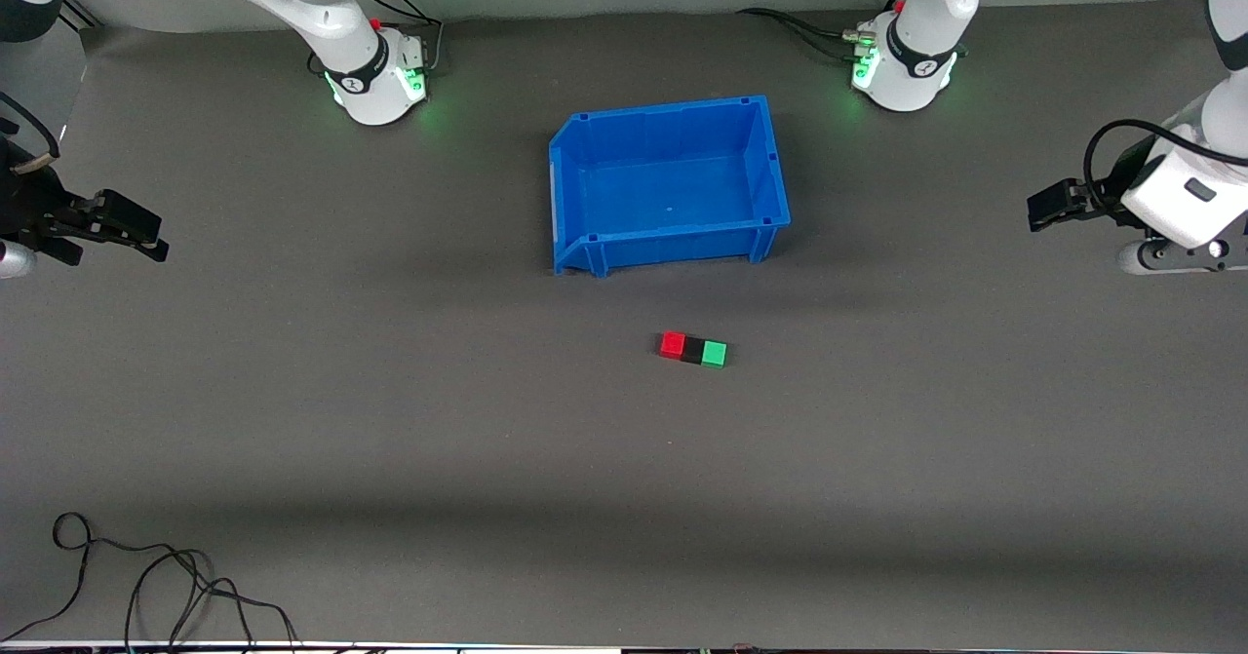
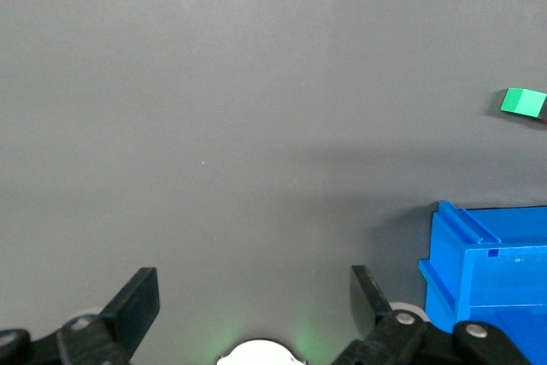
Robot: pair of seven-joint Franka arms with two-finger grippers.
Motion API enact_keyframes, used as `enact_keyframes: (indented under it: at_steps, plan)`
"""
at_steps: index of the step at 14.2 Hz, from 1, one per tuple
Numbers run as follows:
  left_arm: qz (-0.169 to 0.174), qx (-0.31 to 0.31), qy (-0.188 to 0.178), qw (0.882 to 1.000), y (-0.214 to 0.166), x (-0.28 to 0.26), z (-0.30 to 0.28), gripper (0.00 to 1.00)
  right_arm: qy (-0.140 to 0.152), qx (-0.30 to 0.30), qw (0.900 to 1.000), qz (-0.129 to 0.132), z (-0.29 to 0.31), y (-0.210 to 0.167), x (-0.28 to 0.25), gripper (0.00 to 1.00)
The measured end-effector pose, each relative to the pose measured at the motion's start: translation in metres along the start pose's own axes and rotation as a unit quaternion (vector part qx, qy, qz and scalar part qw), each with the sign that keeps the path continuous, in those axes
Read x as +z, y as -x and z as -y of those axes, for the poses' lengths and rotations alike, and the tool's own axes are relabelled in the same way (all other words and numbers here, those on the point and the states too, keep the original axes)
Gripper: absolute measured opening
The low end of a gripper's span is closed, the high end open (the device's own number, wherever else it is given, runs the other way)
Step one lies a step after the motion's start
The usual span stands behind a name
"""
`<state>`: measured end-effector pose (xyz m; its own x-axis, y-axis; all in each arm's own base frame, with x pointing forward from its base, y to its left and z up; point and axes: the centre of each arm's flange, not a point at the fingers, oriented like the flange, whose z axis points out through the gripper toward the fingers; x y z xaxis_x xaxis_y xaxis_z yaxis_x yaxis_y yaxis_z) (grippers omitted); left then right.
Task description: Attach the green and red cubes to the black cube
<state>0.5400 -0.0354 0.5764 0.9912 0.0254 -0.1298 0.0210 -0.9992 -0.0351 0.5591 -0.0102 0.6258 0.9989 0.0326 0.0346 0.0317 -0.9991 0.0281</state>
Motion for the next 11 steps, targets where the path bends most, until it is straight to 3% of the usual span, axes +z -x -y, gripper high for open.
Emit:
enact_keyframes:
  at_steps: [7,11]
  plan:
    - [-0.024,0.037,-0.006,0.999,-0.0035,0.0044,0.0037,1.0,-0.002,-0.005,1.0,0.005,-0.0047,0.0015,0.0032,1.0]
    - [-0.024,0.04,-0.007,0.999,-0.0038,0.006,0.0045,1.0,-0.029,-0.004,0.999,0.012,0.0011,0.0031,0.0048,1.0]
